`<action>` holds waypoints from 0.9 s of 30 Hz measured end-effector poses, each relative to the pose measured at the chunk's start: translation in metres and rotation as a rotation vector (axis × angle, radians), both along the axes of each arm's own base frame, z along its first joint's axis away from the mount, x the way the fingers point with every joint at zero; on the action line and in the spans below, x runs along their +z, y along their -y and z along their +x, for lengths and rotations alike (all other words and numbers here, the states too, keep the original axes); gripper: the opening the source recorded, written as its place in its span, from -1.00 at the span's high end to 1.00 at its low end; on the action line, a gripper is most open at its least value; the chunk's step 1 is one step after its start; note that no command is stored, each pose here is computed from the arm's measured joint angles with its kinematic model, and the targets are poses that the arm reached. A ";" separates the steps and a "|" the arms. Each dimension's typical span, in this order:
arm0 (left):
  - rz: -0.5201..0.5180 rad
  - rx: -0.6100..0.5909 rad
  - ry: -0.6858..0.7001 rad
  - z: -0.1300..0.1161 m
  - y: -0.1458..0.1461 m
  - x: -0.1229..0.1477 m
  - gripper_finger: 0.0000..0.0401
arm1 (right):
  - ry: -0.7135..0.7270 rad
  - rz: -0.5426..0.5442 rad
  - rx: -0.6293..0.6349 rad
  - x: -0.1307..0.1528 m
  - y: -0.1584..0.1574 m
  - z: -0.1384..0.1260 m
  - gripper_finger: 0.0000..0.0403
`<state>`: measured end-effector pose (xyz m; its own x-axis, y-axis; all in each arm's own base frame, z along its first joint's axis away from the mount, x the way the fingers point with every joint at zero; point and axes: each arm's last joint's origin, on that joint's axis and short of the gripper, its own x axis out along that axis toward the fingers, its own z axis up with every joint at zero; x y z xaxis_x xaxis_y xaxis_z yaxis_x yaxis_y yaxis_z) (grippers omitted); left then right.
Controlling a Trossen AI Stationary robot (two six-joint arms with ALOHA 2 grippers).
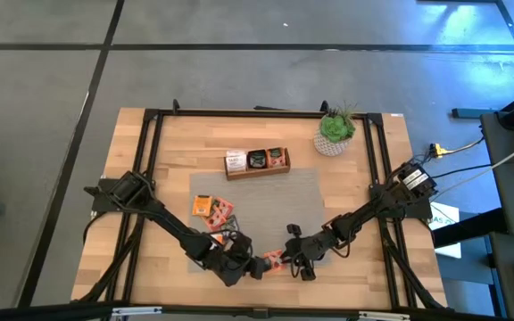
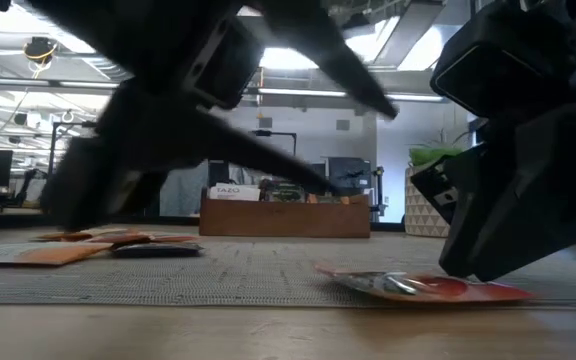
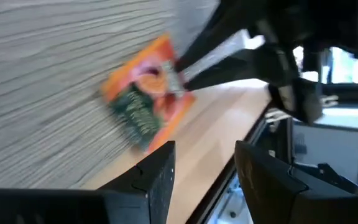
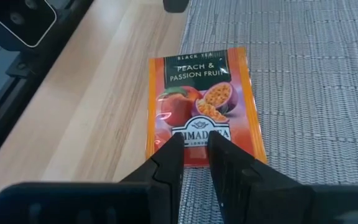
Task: Pick & Place Tea
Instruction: Put the orange tea bag into the right section of the wooden organizer
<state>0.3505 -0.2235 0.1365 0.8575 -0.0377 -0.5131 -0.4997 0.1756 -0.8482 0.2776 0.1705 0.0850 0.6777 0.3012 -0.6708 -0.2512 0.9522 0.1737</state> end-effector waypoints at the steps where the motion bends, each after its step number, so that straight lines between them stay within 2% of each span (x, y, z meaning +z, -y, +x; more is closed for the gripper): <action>1: -0.008 0.010 -0.017 -0.001 0.000 -0.001 0.19 | -0.002 -0.001 0.000 0.000 0.000 0.000 0.61; 8: -0.027 0.038 -0.095 -0.006 -0.002 -0.008 0.20 | -0.024 -0.014 -0.002 -0.002 0.001 -0.001 0.61; 27: -0.075 0.112 -0.115 0.002 -0.008 -0.024 0.20 | -0.026 0.016 -0.035 -0.002 0.001 -0.001 0.61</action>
